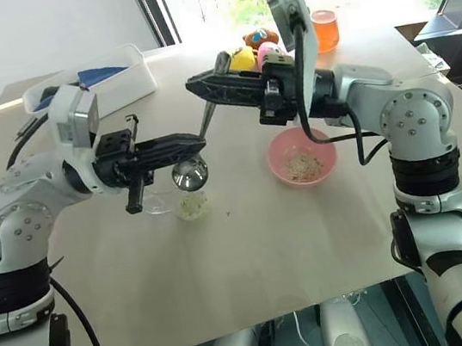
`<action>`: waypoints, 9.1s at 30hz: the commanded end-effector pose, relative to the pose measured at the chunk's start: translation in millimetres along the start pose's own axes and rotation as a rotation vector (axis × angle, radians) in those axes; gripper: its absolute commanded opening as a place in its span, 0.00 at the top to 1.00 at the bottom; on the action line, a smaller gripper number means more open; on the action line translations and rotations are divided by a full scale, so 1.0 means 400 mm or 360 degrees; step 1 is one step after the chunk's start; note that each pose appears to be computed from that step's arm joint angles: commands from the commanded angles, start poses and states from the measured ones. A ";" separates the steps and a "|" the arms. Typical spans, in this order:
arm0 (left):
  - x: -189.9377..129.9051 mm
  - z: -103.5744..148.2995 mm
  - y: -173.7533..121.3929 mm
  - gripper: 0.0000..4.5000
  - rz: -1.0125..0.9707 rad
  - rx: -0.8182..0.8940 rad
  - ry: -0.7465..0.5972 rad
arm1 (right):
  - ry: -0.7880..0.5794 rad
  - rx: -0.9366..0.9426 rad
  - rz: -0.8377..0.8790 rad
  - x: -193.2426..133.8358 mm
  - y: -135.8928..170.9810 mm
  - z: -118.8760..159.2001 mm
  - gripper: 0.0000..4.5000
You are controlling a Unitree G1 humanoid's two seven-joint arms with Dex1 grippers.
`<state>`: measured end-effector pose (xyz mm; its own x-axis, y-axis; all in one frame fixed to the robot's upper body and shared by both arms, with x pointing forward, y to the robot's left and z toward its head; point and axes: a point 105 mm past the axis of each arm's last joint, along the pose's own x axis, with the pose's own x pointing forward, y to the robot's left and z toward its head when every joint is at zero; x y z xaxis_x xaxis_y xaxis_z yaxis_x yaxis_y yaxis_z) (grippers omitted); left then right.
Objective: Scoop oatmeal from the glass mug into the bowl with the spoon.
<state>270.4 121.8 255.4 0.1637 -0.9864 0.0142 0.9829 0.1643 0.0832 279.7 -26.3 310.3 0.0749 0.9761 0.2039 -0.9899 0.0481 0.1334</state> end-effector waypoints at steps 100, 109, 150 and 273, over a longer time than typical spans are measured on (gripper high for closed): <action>-0.217 -0.330 -0.028 0.58 0.1934 0.0418 0.0027 | -0.0286 0.0020 -0.0731 -0.226 -0.125 0.127 1.00; -0.213 -0.339 -0.013 0.58 0.1927 0.0403 0.0015 | -0.0295 0.0013 -0.0739 -0.228 -0.125 0.127 1.00; -0.198 -0.342 0.021 0.99 0.1852 0.0343 -0.0043 | -0.0307 0.0006 -0.0732 -0.227 -0.118 0.120 1.00; 0.049 -0.254 0.213 0.99 0.0890 0.0104 0.0142 | -0.0013 0.0704 -0.1103 -0.152 -0.212 -0.018 1.00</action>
<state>366.7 118.2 154.0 0.6855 -0.7275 -0.0285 0.7245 0.6778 0.1254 361.1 -83.7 263.1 0.6464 0.7561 -0.1019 -0.5510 0.5550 0.6232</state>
